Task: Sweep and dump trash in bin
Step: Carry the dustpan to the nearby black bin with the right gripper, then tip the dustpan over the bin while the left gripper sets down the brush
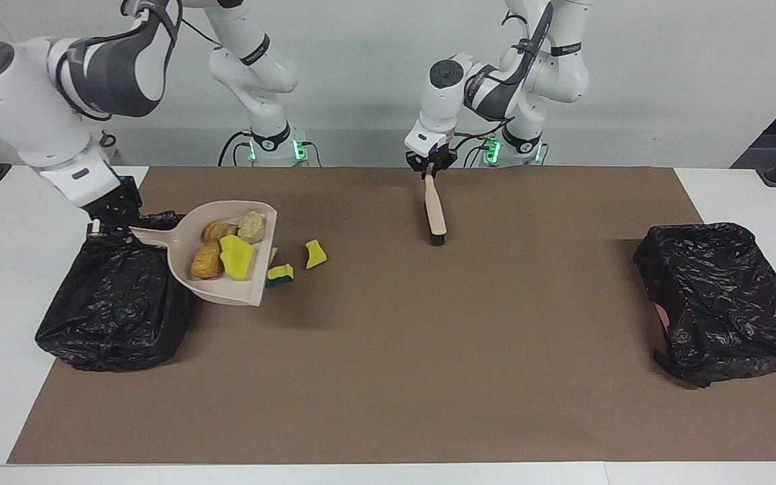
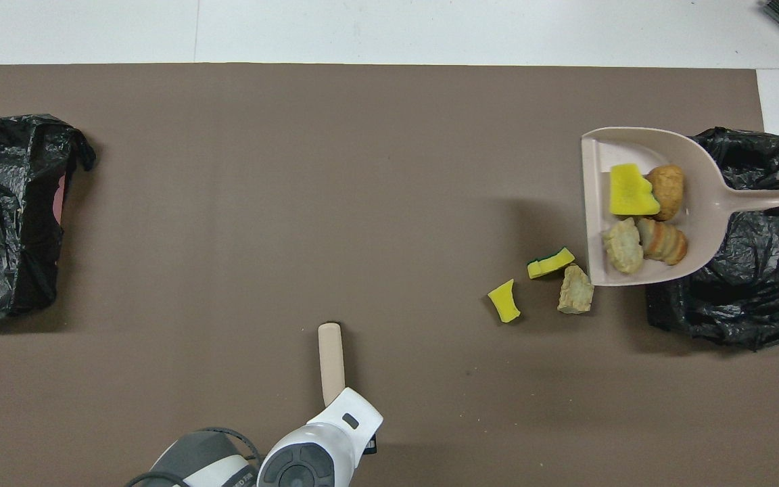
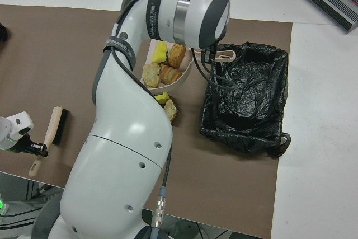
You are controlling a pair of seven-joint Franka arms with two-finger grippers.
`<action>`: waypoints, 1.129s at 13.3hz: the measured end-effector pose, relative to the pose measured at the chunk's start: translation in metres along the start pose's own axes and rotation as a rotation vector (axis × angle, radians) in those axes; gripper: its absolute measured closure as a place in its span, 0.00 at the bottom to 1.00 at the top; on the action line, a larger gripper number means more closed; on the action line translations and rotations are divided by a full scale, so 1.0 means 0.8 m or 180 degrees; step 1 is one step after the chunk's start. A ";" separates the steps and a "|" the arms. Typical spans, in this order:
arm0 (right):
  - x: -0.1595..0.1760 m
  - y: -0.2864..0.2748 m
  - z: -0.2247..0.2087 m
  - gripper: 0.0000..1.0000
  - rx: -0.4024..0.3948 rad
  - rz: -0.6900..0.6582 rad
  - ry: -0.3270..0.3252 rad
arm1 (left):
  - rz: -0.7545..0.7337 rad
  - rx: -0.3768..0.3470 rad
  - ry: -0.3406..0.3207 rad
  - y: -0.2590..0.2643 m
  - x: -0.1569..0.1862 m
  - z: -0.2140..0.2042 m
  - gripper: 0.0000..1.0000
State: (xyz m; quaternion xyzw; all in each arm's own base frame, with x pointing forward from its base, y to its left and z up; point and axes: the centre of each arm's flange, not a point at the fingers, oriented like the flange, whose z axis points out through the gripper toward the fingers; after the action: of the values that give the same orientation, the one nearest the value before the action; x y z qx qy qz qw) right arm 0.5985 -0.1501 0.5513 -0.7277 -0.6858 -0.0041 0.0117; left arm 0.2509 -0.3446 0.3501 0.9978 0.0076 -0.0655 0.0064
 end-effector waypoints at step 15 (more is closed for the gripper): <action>-0.122 -0.024 0.020 0.69 0.0020 0.0445 -0.2155 | -0.0570 -0.0253 0.0095 -0.098 0.142 -0.088 0.00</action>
State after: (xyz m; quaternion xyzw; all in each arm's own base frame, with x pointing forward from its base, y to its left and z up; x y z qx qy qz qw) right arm 0.5736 -0.2457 0.5336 -0.7329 -0.5993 0.2406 -0.2141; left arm 0.3716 -0.2635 0.4037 0.9929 0.0995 -0.0506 0.0399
